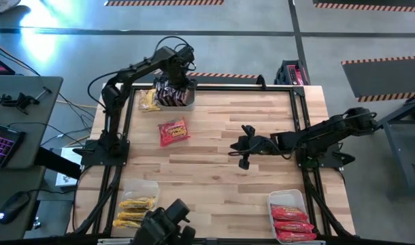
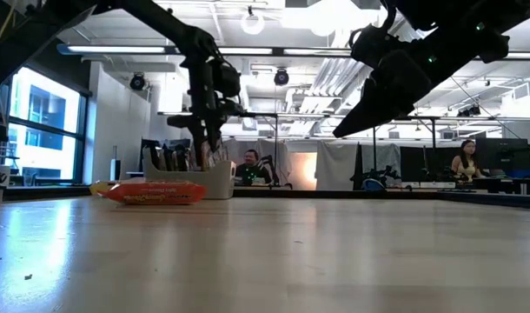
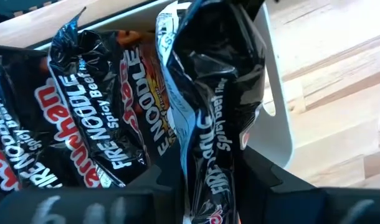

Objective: Sort Maruchan noodles
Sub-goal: Put the black noodle pack into the gray bin, then put the orange noodle pack into the white bin

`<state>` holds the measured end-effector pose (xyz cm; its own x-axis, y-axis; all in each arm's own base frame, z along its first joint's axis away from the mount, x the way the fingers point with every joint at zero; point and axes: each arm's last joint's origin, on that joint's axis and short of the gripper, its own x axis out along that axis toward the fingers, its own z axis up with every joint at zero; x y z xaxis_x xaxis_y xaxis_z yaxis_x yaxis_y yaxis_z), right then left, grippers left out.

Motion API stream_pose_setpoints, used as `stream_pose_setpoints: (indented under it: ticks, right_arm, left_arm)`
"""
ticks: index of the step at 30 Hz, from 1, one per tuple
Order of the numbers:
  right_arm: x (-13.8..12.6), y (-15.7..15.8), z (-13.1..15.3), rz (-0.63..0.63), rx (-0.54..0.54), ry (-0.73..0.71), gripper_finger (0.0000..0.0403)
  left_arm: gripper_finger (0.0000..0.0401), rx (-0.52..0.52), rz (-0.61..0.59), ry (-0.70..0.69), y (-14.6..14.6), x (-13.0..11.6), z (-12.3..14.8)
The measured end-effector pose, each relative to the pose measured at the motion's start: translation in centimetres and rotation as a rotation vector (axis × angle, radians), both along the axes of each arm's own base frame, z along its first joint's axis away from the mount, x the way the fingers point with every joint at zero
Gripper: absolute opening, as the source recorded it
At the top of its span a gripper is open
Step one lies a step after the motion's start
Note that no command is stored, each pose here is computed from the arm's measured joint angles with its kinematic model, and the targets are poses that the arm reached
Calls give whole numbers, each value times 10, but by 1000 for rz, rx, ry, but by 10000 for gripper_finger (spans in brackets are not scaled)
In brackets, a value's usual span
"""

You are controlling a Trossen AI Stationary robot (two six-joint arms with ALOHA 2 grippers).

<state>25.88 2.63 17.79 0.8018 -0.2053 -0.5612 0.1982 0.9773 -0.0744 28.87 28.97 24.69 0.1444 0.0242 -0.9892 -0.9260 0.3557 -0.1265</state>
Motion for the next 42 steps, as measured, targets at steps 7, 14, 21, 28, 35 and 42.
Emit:
stream_pose_setpoints:
  ticks: [7,14,21,28,35,42]
  right_arm:
    - [0,0,0,-3,4,-1,0]
    - [0,0,0,6,13,0,0]
    - [0,0,0,3,19,-2,0]
    - [0,0,0,-2,29,-4,0]
    - [0,0,0,-2,29,-4,0]
    - [0,0,0,-2,29,-4,0]
  left_arm:
    - [79,17,6,6,0,0,1]
    - [80,28,-28,3,1,1,-6]
    - [102,100,-79,35,-2,8,-10]
    - [151,136,-130,32,-4,14,-10]
    - [174,142,-166,35,-4,12,-8]
    - [157,220,-233,16,-14,2,24]
